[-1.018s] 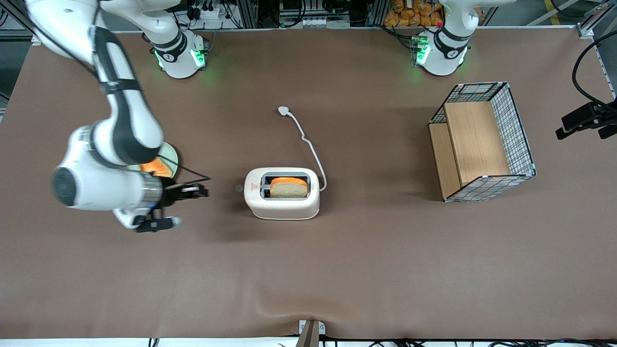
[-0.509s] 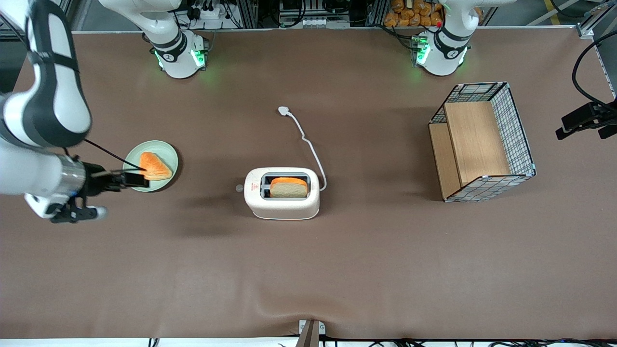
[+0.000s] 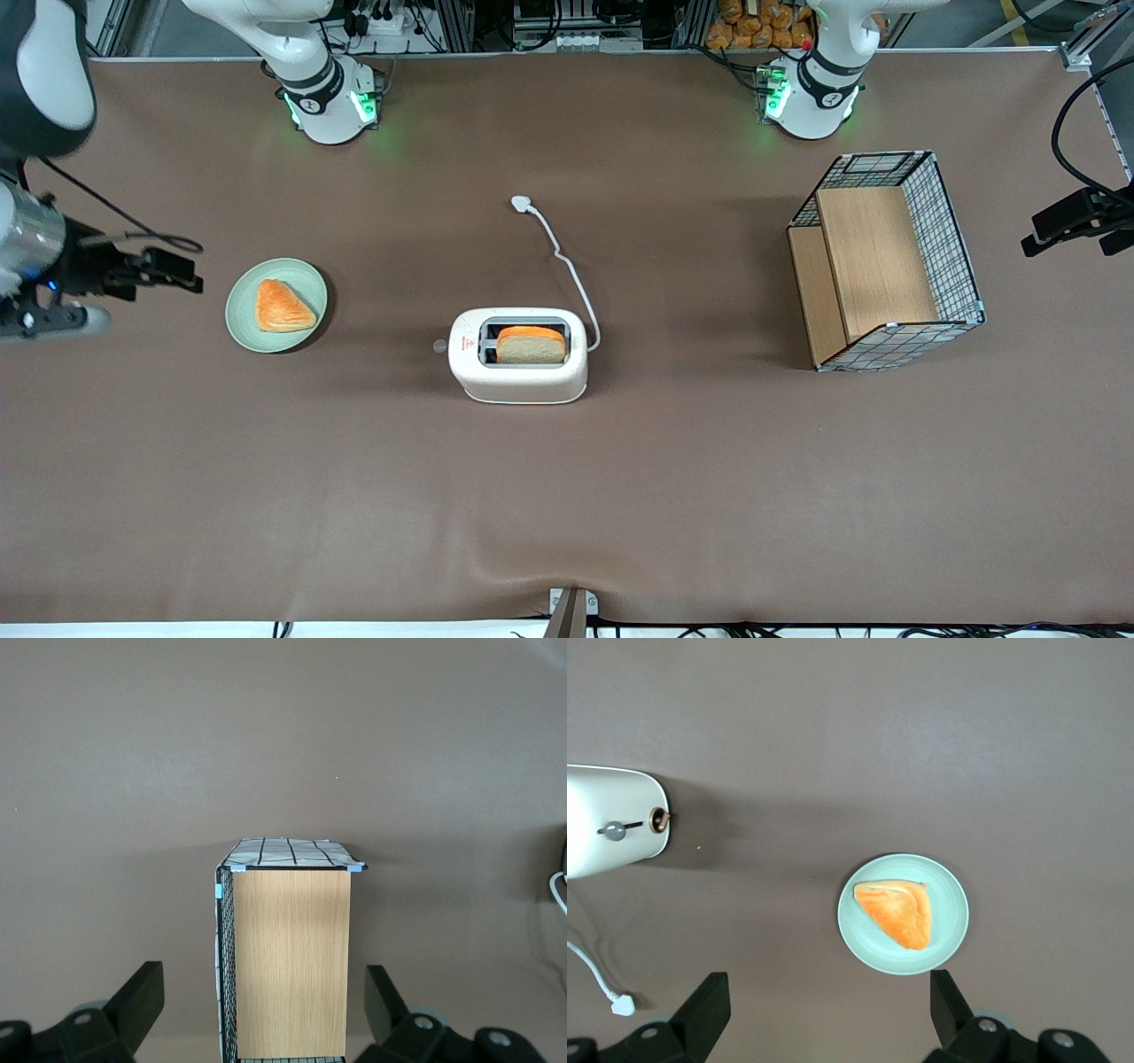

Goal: Press toaster button with right arm

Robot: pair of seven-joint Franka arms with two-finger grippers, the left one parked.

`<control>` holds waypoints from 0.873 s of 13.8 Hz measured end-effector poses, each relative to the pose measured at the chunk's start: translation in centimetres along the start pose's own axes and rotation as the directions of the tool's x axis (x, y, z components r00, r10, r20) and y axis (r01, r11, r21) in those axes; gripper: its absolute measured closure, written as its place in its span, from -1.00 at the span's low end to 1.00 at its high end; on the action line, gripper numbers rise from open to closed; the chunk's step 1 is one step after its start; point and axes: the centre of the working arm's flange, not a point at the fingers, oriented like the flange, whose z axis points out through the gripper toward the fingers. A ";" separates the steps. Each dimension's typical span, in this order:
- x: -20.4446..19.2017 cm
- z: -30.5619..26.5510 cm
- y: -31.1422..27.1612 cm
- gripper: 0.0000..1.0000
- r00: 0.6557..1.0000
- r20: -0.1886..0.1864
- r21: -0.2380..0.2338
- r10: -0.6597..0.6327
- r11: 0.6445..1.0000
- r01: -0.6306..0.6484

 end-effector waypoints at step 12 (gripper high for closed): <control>-4.6 -7.2 3.9 -1.00 0.984 0.005 -0.009 0.178 0.984 -0.178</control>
